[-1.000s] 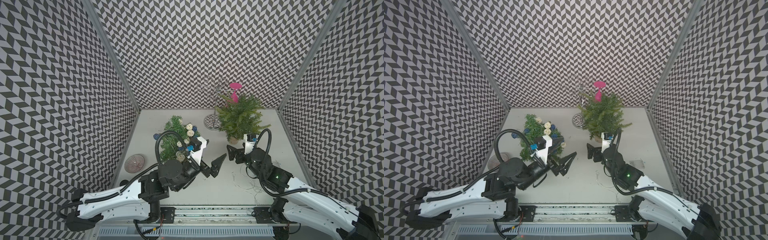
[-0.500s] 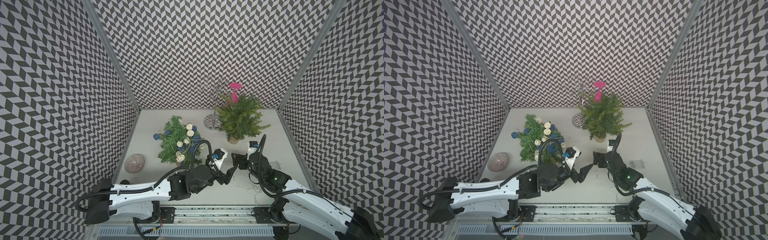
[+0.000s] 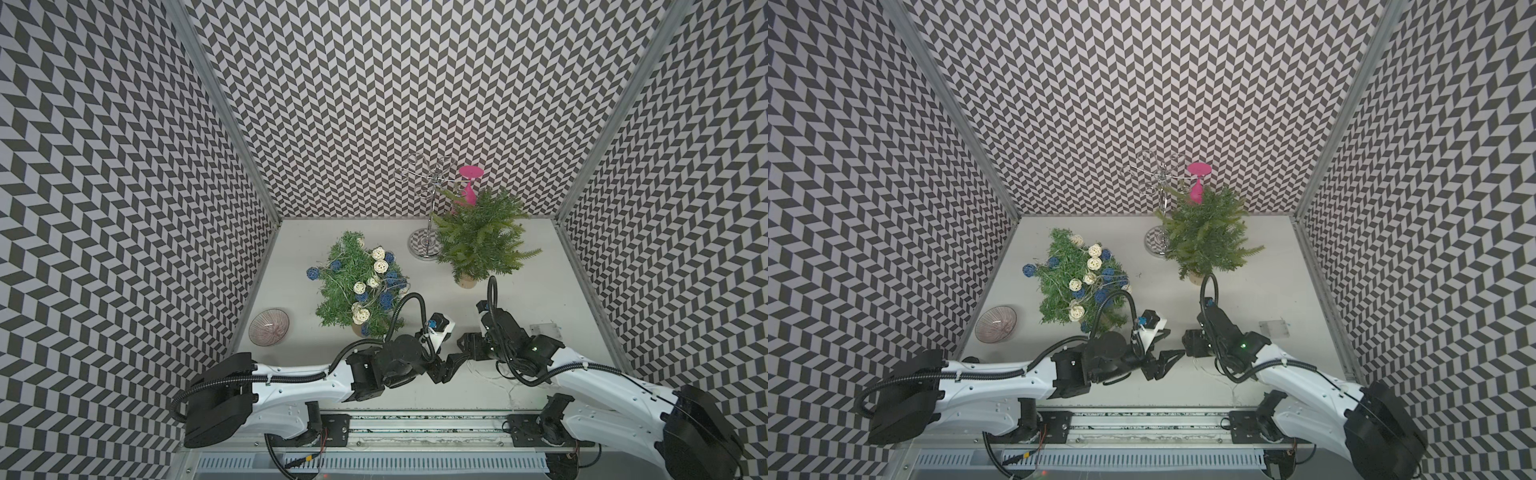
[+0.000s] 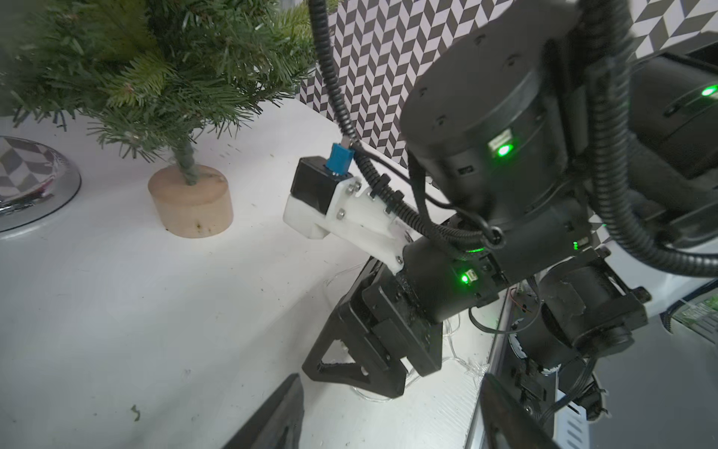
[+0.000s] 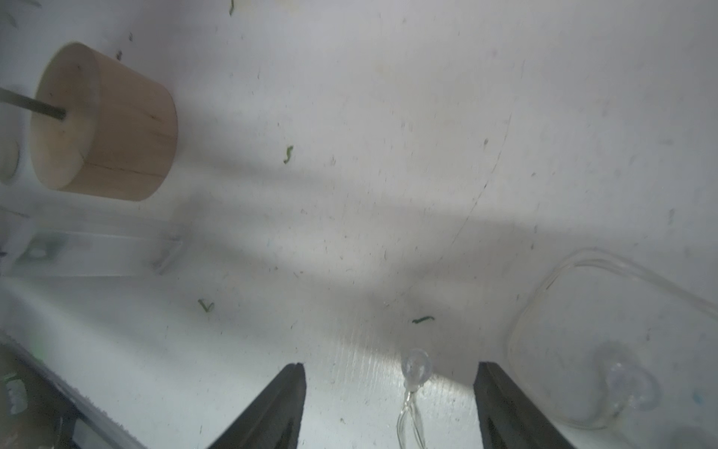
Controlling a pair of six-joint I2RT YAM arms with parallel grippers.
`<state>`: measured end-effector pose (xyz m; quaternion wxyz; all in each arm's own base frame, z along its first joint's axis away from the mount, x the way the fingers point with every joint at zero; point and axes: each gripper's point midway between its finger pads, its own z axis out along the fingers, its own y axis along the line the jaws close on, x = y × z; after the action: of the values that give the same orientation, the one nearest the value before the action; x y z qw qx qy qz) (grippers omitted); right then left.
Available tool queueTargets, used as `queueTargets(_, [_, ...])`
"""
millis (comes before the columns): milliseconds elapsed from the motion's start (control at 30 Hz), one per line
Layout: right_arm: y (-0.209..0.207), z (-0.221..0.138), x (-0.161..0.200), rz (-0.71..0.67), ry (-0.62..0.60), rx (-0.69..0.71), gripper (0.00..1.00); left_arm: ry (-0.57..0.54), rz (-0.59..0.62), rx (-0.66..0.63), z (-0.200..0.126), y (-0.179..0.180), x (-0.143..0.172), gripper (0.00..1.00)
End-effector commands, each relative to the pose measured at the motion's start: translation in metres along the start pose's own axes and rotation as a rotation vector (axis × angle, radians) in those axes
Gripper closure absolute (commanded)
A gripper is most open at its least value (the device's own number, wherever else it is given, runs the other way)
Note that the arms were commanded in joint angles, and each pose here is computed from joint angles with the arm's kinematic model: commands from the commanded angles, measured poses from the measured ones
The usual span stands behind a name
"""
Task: Wrap string light around the christmas tree
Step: Pick up the light string from the center of the board.
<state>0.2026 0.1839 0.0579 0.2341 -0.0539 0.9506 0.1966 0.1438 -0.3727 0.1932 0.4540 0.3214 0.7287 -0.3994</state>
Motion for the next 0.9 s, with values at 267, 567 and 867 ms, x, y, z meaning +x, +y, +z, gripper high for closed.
queueTargets(267, [-0.01, 0.015, 0.052, -0.02, 0.135, 0.07, 0.46, -0.045, -0.037, 0.063, -0.004, -0.004, -0.005, 0.28])
queueTargets(567, [-0.017, 0.031, 0.044, -0.03, 0.08, 0.146, 0.79, -0.053, -0.051, 0.053, -0.007, 0.006, -0.005, 0.28])
queueTargets(867, [-0.006, 0.058, 0.006, -0.006, -0.03, 0.094, 0.91, -0.078, -0.061, 0.045, -0.016, 0.013, -0.003, 0.27])
